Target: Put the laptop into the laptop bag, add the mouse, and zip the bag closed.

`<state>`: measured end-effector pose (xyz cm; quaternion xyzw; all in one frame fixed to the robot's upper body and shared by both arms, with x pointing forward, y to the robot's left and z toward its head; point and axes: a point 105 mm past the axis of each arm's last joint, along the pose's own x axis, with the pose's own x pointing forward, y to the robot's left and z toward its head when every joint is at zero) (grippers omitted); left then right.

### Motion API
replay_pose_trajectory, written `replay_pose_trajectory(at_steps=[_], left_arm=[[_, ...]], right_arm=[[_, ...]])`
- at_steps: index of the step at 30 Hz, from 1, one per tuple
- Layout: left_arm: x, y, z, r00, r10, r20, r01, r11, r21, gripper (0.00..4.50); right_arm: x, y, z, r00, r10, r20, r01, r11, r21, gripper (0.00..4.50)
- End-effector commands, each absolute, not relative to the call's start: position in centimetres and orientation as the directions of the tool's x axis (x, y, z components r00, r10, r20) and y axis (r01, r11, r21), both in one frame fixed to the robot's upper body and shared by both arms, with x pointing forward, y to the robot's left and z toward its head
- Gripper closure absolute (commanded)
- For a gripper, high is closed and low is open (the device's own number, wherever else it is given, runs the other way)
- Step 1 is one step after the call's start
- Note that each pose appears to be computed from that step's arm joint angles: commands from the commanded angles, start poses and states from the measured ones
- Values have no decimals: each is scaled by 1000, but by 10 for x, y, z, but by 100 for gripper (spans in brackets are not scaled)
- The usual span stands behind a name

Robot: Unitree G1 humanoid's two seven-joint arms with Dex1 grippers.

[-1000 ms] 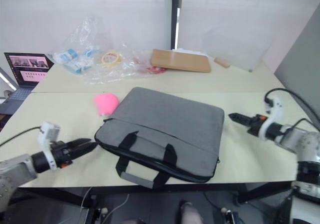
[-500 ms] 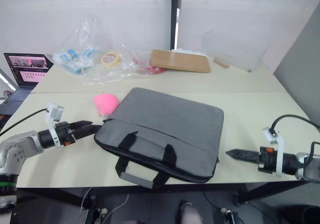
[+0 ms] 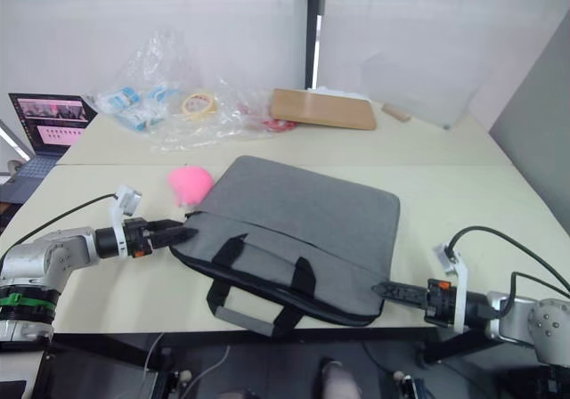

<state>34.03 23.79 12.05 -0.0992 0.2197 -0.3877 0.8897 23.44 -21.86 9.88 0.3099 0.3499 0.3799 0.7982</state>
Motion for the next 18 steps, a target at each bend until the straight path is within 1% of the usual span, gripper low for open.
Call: replay_pose_trajectory(at_steps=[1,4,7,10,11,13,16,18], left_arm=[[342,236,131,597,-746,-296,677,666,-313,158],[341,236,131,595,-747,-296,678,665,-314,256],[338,236,130,593,-749,-295,679,662,-316,358],[334,234,131,591,-753,-290,680,658,-323,449],[333,234,131,592,-753,-288,680,658,-324,450],[331,233,130,601,-745,-290,672,668,-322,450],[314,219,131,571,-776,-267,689,630,-358,450],[307,209,134,562,-787,-253,699,616,-363,450]], right_arm=[[239,-216,109,496,823,-276,-418,505,755,120],[244,-216,110,524,811,-259,-409,507,759,220],[246,-214,111,527,812,-253,-410,503,761,326],[250,-215,116,538,806,-246,-414,507,756,421],[251,-216,117,544,802,-246,-414,512,753,447],[255,-222,121,563,786,-254,-410,532,741,447],[267,-240,132,620,738,-266,-404,590,699,447],[276,-247,139,643,720,-263,-405,610,681,447]])
